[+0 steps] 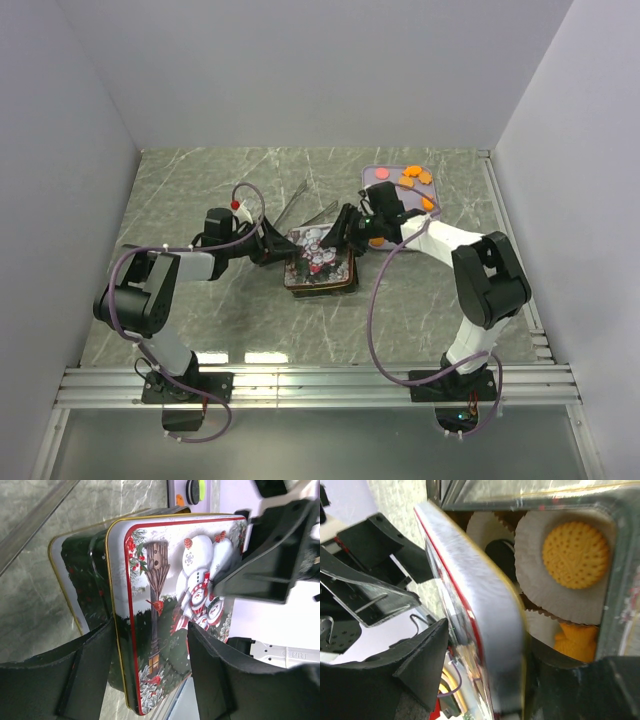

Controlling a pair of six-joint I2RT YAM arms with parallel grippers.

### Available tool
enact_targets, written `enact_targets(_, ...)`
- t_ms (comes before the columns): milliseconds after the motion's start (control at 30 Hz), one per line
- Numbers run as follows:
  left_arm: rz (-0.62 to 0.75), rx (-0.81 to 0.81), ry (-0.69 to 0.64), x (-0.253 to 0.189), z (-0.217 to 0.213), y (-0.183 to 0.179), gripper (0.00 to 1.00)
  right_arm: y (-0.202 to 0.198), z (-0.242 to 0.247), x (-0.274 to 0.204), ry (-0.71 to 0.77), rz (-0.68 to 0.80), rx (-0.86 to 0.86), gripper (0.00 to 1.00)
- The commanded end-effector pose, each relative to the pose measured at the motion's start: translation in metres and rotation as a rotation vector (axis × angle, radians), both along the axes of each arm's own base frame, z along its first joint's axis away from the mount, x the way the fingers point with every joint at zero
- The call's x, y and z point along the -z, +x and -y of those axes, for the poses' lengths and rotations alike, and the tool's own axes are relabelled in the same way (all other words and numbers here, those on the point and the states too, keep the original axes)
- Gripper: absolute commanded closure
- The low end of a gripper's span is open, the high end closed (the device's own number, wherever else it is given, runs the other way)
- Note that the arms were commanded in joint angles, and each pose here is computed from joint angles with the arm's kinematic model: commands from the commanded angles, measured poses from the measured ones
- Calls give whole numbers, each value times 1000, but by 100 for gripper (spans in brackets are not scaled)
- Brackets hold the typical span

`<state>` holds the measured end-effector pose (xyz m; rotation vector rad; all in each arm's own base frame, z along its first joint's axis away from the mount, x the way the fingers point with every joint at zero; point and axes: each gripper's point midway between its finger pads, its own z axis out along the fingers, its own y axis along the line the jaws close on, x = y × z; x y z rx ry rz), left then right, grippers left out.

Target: Pack the cookies

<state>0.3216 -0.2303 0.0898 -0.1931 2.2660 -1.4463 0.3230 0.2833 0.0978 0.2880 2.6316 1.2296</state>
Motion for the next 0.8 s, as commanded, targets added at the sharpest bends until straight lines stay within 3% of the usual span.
enact_targets(0, 46, 32, -12, -13, 6, 4, 36, 13, 7, -16, -55, 47, -7, 40)
enact_targets(133, 41, 30, -10, -12, 6, 2, 36, 20, 14, -17, -114, 47, -11, 9)
enact_targets(167, 41, 31, -8, -12, 5, 1, 36, 20, 15, -16, -130, 44, -18, 6)
enact_targets(767, -8, -3, 12, -13, 7, 12, 38, 48, 54, -11, -286, -8, 99, 4)
